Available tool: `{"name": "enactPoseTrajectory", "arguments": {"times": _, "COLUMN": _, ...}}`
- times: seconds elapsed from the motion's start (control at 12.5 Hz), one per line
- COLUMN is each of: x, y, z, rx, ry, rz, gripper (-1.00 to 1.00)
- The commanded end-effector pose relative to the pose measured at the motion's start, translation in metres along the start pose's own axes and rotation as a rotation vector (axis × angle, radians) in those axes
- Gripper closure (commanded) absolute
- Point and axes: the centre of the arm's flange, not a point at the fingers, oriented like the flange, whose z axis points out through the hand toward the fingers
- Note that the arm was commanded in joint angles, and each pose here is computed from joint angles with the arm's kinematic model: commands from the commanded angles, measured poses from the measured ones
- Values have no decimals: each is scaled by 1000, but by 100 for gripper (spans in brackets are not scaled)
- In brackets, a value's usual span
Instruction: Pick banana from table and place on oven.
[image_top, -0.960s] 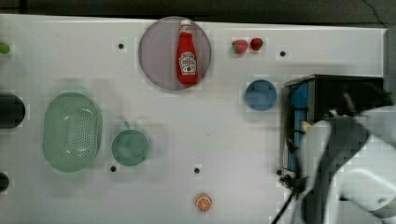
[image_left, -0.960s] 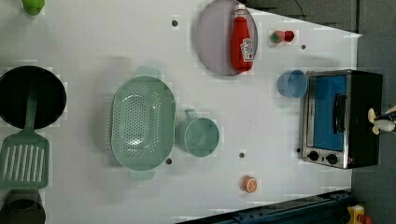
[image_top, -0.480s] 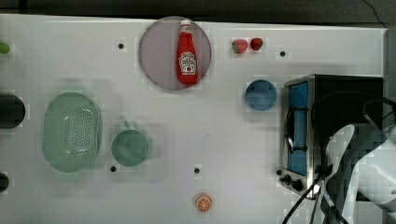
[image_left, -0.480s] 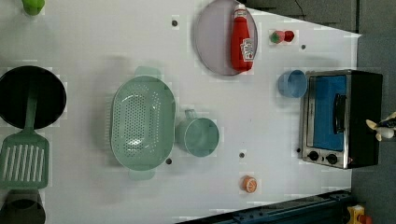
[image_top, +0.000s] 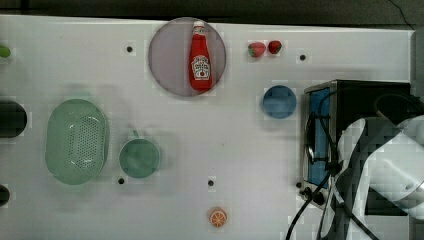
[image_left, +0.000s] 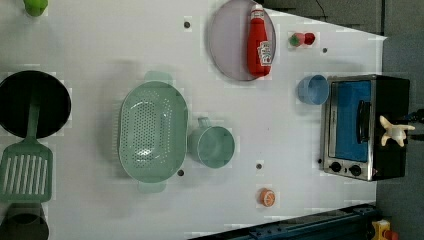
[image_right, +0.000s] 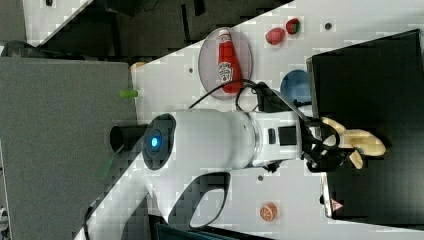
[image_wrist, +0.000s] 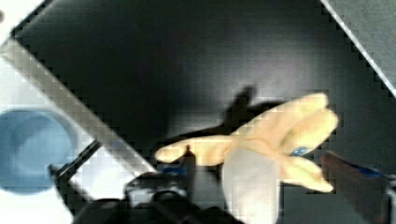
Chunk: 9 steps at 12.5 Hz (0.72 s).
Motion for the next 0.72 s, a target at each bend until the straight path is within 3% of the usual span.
{"name": "enactPoseTrajectory", "arguments": {"times": 0.08, "x": 9, "y": 13, "z": -87, "rx": 23, "ry": 137, "rz": -109, "gripper": -100}}
{"name": "enactPoseTrajectory", "arguments": {"times": 0.16, "x": 2, "y": 8, "z": -112, "rx": 39, "ry": 120, "rz": -155, "gripper": -100}}
{"name": "enactPoseTrajectory", "arguments": {"times": 0.4, "x": -43, "y": -37, "z": -171, "rx": 84, "ry": -3, "rz": -177, "gripper": -100}}
{"name": "enactPoseTrajectory", "arguments": {"times": 0.72, "x": -112, "y": -139, "z": -225, "rx": 109, "ry": 0, "rz": 44, "gripper": -100}}
